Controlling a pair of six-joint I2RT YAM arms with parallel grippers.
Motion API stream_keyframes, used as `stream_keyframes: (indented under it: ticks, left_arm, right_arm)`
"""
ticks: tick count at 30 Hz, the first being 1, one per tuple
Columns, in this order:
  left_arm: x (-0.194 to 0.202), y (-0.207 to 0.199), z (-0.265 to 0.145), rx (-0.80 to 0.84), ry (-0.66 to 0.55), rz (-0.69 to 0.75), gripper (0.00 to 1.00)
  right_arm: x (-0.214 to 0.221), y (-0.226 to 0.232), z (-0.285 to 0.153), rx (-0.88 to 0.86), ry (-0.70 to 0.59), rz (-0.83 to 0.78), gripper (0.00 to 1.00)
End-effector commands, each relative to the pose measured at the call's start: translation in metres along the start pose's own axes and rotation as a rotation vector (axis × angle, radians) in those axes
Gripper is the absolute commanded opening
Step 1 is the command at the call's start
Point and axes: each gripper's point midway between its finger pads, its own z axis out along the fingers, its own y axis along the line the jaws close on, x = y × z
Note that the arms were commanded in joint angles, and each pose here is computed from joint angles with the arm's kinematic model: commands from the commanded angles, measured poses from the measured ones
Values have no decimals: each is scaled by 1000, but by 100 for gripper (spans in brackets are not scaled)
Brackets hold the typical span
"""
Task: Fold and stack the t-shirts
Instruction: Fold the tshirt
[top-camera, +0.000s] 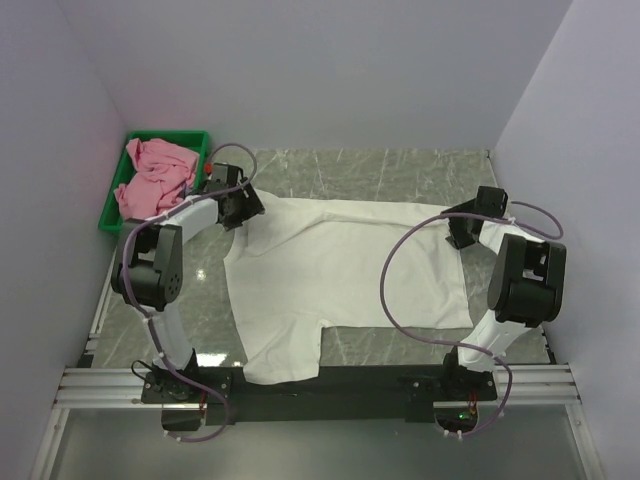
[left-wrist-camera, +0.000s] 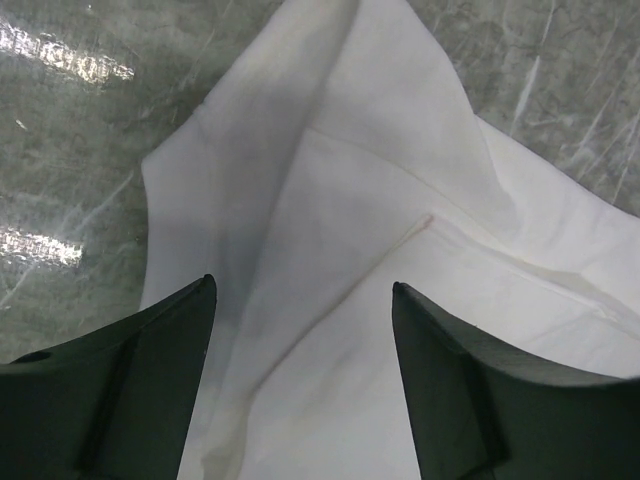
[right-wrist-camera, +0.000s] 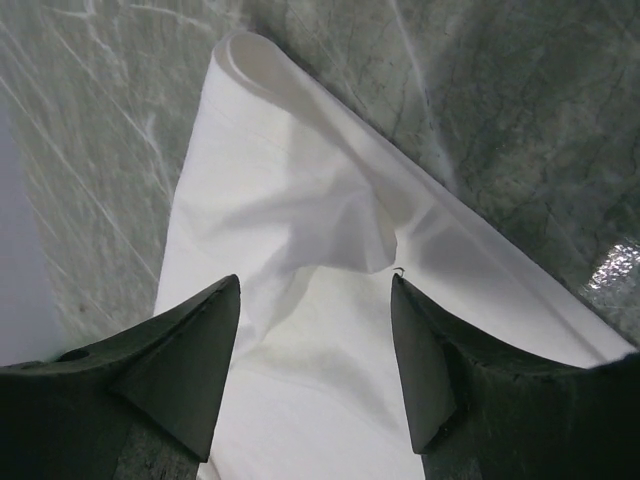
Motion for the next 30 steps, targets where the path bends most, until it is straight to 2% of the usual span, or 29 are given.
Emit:
stream_keyframes:
  ticks: [1,4,12,15,18,19,21,22,24,25,27,30]
  left_arm:
    - [-17,-9,5,14,-52,-23,75]
    - [-14,-5,10,4,-47,-26,70]
    - [-1,7,24,-34,-13,-22,63]
    - [6,16,27,-62,0,-20,55]
    - [14,26,31,-94,14,-15,51]
    - [15,27,32,-100,17,-18,50]
    - [20,33,34,-121,27,-21,47]
    - [21,35,34,-130,25,-25,46]
    - [25,40,36,-147,34,-30,43]
    - [25,42,35,-152,33,-32,42]
    - [26,45,34,-160,35,-42,40]
    - [25,49,29,-166,32,-57,39]
  right_arm:
    - [-6,0,8,-20,-26,101,68]
    - [-5,-6,12,-26,-27,129,66]
    - [-15,-16,16,-24,-66,189,63]
    - [-22,-20,17,-18,-83,199,56]
    - [-26,-22,19,-10,-86,196,43]
    - [-26,-22,18,-8,-87,187,35]
    - [-28,-24,17,-2,-95,181,27]
    - [-31,-24,17,-1,-99,171,20]
    - [-35,-24,16,5,-110,156,14]
    - [-38,-24,14,7,-115,140,6]
    - [-42,-23,11,8,-126,124,0]
    - [-52,-23,7,23,-151,86,0]
